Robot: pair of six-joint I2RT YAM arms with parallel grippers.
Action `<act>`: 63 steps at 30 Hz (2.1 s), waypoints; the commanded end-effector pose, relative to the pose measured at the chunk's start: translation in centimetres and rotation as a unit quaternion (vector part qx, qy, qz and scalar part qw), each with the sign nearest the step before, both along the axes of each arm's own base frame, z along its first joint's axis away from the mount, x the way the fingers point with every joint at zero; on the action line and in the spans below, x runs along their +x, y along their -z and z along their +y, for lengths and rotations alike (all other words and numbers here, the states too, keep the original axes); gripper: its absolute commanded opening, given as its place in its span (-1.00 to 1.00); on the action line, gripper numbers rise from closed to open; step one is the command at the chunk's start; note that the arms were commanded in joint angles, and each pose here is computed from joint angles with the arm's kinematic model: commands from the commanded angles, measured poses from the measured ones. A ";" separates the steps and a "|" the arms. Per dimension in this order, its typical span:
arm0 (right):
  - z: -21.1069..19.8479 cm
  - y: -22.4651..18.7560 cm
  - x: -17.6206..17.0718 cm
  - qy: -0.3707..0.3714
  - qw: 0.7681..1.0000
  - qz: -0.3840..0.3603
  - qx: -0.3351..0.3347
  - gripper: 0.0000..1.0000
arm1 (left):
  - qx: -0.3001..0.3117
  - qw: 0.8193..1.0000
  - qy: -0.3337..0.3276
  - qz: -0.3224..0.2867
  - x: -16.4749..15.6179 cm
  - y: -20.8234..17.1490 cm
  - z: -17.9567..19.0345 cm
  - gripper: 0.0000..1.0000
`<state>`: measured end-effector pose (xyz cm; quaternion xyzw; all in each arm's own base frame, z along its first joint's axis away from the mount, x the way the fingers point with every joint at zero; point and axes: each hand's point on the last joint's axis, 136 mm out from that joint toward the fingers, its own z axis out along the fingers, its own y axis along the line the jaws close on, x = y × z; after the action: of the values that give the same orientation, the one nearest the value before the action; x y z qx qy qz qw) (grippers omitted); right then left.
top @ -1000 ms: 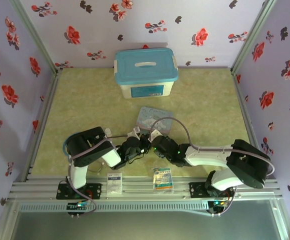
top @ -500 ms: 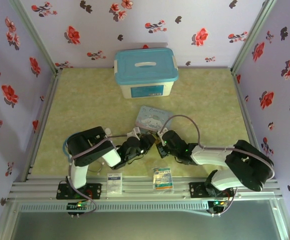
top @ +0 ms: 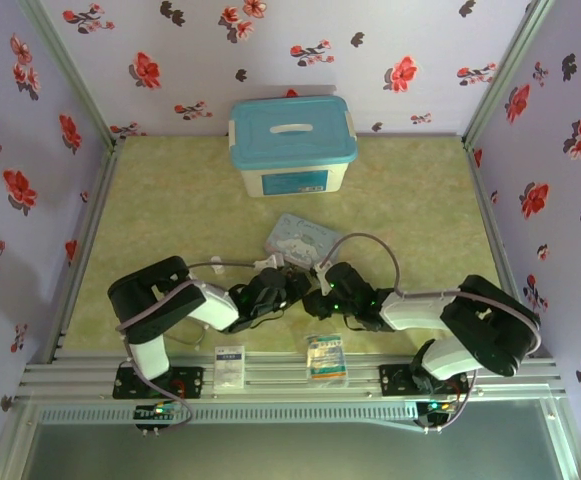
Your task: Unlock the padlock with the key
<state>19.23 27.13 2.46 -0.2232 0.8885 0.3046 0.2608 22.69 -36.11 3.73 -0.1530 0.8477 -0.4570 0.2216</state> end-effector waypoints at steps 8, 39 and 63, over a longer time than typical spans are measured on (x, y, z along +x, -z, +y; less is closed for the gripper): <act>-4.3 -4.1 4.5 0.172 0.979 0.002 0.106 -0.10 | 0.108 0.993 0.038 -0.013 0.0 1.2 1.0 -0.98; -6.7 -2.2 6.2 0.277 0.959 0.028 0.050 -0.17 | 0.471 0.873 0.124 -0.033 -0.9 1.2 5.9 -0.66; -7.2 -1.0 6.0 0.286 0.957 0.035 0.038 -0.17 | 0.595 0.790 0.139 -0.044 -4.0 0.5 7.3 -0.50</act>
<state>24.77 20.35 3.64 0.0489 0.9122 0.2669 0.3071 18.82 -30.00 3.04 0.1475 0.9576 0.0683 0.2380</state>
